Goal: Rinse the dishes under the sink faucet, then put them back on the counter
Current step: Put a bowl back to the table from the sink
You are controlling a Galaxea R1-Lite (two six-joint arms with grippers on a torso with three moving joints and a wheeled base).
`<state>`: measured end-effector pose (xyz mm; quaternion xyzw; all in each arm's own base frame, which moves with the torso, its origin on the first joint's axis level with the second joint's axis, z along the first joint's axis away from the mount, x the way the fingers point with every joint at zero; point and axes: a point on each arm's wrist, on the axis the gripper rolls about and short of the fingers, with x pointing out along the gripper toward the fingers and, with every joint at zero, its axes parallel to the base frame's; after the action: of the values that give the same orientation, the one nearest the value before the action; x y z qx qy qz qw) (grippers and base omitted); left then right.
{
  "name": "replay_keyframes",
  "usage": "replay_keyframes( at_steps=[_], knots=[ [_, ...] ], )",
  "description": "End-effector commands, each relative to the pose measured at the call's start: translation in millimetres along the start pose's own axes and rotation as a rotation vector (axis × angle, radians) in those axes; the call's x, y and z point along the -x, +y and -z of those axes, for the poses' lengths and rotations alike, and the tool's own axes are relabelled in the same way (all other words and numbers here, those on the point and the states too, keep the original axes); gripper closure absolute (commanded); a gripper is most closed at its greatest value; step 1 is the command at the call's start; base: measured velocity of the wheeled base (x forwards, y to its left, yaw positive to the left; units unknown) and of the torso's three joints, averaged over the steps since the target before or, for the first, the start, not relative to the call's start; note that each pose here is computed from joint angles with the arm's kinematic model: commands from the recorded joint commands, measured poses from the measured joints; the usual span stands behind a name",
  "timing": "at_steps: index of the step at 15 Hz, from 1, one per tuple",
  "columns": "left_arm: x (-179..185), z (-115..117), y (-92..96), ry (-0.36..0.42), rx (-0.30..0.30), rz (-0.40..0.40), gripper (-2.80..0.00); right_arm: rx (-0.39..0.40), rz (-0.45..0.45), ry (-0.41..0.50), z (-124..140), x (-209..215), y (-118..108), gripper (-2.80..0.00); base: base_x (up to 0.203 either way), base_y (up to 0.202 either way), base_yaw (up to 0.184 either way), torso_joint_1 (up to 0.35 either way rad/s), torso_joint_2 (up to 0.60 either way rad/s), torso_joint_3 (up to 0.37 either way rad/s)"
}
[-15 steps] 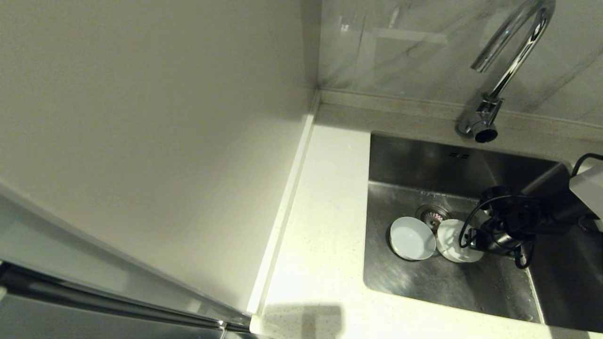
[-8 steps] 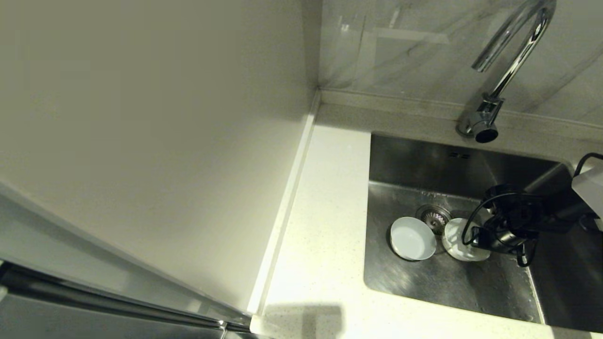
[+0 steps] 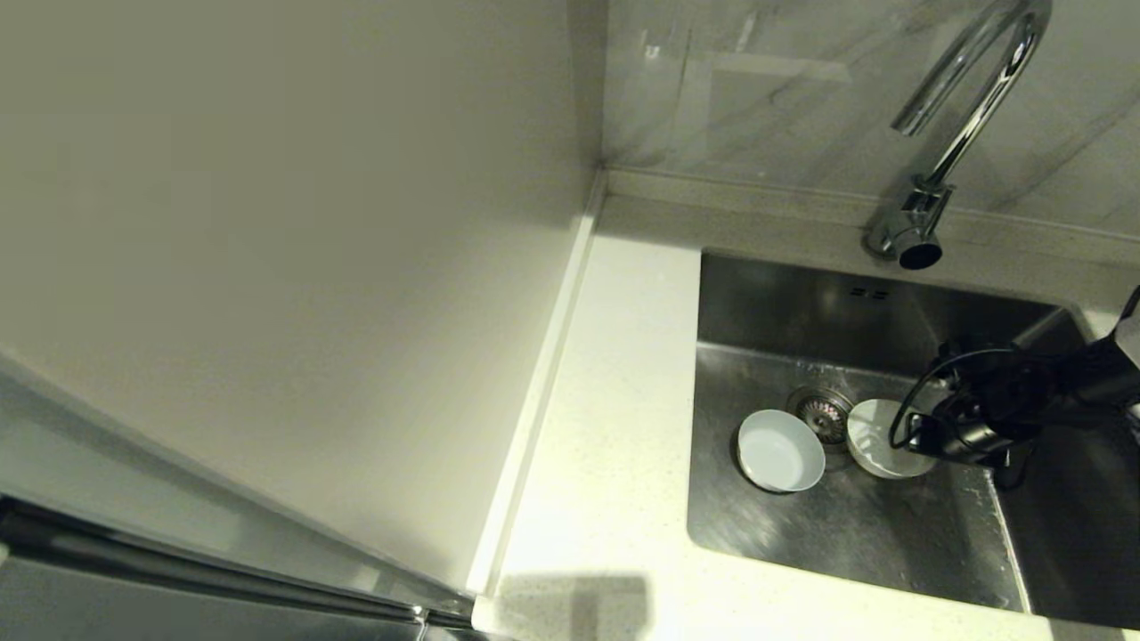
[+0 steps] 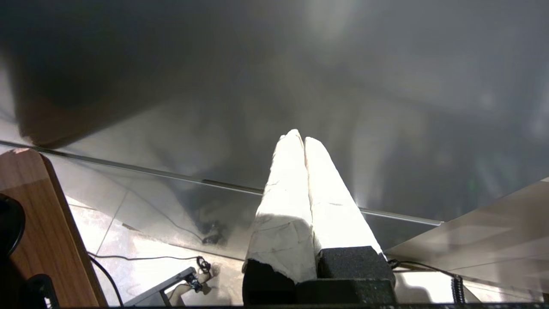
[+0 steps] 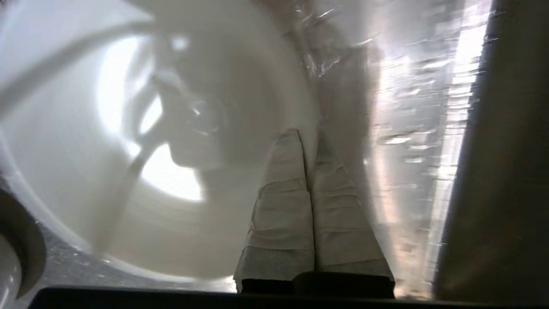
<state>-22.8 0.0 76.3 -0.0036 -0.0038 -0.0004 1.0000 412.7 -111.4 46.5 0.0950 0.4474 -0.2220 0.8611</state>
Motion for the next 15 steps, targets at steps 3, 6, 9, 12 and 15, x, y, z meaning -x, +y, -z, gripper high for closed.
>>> replay_keyframes(
  at_steps=[3, 6, 9, 12, 15],
  knots=[
    [0, 1, 0.0, 0.003, 0.0, -0.001, 0.0, -0.041, 0.024, -0.024, -11, 39, -24, 0.0, 0.0, 0.0, 0.0, 0.0, 0.0, 0.0],
    [0, 1, 0.0, 0.003, 0.0, -0.001, 0.0, -0.055, 0.032, -0.047, -11, 74, -35, 0.0, 0.0, 0.0, 0.0, 0.0, 0.0, 0.0],
    [0, 1, 0.0, 0.003, 0.0, -0.001, 0.0, -0.054, 0.035, -0.076, -1, 115, -43, 0.0, 0.0, 0.0, 0.0, 0.0, 0.0, 0.0],
    [0, 1, 0.0, 0.003, 0.0, -0.001, 0.0, -0.027, 0.05, -0.154, 7, 160, -51, 0.0, 0.0, 0.0, 0.0, 0.0, 0.0, 0.0],
    [0, 1, 0.0, 0.003, 0.0, -0.001, 0.0, 0.099, 0.085, -0.292, 12, 219, -67, 0.0, 0.0, 0.0, 0.0, 0.0, 0.0, 0.0]
  ],
)
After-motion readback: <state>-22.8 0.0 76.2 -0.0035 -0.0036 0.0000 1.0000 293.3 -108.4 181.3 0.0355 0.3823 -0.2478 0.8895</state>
